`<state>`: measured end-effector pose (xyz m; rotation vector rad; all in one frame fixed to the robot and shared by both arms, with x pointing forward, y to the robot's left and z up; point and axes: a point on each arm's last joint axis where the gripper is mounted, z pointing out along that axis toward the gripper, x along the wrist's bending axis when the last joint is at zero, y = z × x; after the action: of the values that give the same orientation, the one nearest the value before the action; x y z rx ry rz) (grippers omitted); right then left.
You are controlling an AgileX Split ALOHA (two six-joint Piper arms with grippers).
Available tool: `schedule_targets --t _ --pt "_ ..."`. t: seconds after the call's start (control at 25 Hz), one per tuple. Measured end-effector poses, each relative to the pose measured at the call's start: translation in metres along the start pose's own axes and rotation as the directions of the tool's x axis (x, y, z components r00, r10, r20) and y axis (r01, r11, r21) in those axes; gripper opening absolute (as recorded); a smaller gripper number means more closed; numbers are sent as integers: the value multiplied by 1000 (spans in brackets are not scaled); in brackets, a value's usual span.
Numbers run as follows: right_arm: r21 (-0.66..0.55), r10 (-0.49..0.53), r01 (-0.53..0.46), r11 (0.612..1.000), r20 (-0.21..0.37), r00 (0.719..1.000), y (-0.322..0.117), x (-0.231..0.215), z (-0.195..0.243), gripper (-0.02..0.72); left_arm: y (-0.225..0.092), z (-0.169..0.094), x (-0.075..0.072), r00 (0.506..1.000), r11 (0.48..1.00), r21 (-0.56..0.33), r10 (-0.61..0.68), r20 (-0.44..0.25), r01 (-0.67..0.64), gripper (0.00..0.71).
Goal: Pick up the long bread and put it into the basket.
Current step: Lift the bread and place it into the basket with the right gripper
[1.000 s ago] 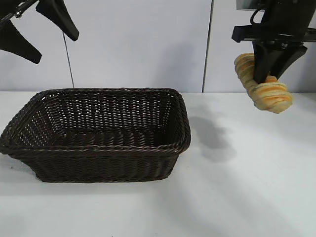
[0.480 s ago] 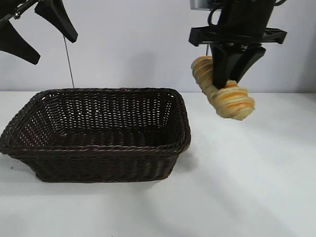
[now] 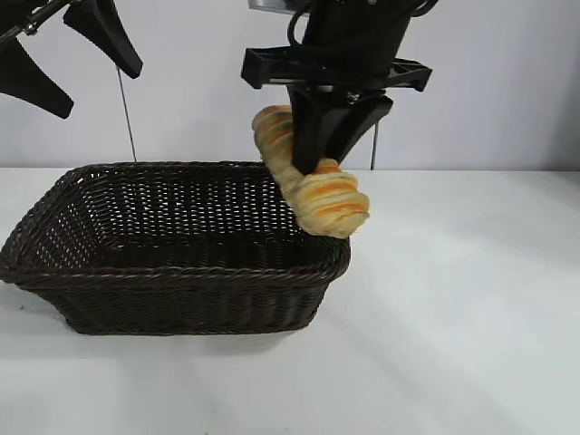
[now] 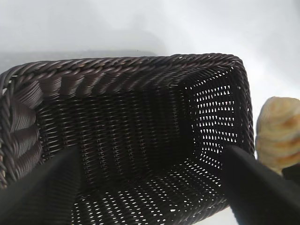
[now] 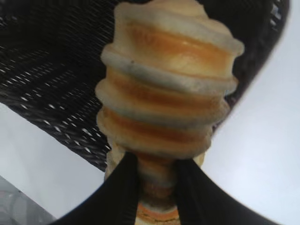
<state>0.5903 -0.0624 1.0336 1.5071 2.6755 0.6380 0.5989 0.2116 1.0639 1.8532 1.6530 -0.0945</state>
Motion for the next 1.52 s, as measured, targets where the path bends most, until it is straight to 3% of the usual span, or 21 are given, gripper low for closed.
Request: schedule_targets --t 0.32,0.6,0.72,0.96,1.28,1.52 --pt "-43 34 -35 998 -31 999 8 -5 39 188 0 0 0 1000 1000 -2 0 0 0 594" --pt "-31 2 -3 1000 -31 1000 8 -7 53 192 0 0 0 1000 1000 -3 2 -4 -2 594" --pt "-32 -1 0 999 -33 999 8 -7 53 268 0 0 0 1000 1000 -3 2 -4 -2 594" --pt "-4 -17 17 1000 -37 999 5 -7 53 505 0 0 1 1000 1000 -3 4 -6 -4 594" --pt "-10 -30 29 1000 -50 998 14 -4 27 529 0 0 1 1000 1000 -3 4 -7 -4 594" --pt "-15 19 -20 1000 -56 998 25 -30 -1 533 0 0 1 1000 1000 -3 4 -7 -4 594"
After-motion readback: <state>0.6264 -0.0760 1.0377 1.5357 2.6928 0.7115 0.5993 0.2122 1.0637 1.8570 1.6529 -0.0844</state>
